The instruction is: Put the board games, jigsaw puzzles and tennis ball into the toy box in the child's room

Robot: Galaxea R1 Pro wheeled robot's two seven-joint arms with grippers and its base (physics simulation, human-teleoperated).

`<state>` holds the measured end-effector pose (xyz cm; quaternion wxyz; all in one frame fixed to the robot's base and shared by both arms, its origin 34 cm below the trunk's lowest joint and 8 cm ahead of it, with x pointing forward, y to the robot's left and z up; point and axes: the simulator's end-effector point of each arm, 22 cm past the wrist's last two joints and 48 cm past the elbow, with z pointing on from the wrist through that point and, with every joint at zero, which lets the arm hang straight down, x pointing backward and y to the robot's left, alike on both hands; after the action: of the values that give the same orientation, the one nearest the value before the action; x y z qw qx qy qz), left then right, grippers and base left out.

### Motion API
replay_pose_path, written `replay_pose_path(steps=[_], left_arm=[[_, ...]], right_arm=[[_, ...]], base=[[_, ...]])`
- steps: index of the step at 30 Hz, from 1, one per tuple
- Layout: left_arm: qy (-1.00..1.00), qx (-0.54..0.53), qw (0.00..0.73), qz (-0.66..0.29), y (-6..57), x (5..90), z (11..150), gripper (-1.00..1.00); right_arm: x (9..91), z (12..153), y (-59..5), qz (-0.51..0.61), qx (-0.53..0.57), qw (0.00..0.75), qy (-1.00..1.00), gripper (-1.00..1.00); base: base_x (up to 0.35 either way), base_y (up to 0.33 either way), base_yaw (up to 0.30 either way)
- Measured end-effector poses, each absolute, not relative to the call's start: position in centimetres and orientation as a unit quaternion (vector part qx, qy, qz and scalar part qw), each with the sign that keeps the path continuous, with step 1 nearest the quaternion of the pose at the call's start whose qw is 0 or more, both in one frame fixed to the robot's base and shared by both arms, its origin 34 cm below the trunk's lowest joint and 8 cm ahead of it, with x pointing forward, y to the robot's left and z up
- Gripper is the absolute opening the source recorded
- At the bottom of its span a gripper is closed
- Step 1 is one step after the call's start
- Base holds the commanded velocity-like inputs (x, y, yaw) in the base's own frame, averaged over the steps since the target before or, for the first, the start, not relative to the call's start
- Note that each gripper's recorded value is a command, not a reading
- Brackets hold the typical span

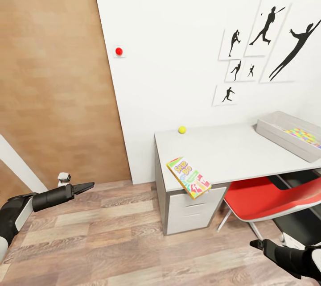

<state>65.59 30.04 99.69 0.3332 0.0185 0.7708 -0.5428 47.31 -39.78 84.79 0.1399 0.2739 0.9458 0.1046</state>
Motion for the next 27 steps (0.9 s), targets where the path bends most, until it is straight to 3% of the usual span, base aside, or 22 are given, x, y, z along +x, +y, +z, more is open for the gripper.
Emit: replay_pose_path(steps=[11, 27], left_arm=[[0.767, 0.024, 0.341, -0.543, 30.1, 65.6, 100.7, 1.00], [0.766, 0.027, 0.345, -0.542, 30.1, 65.6, 101.4, 1.00]], right_arm=[[47.6, 85.3, -39.3, 0.108, 0.266, 0.145, 0.947, 1.00], [47.9, 85.9, -39.3, 0.112, 0.267, 0.153, 0.945, 1.00]], base=[[-0.026, -0.017, 0.063], [-0.043, -0.129, 0.051]])
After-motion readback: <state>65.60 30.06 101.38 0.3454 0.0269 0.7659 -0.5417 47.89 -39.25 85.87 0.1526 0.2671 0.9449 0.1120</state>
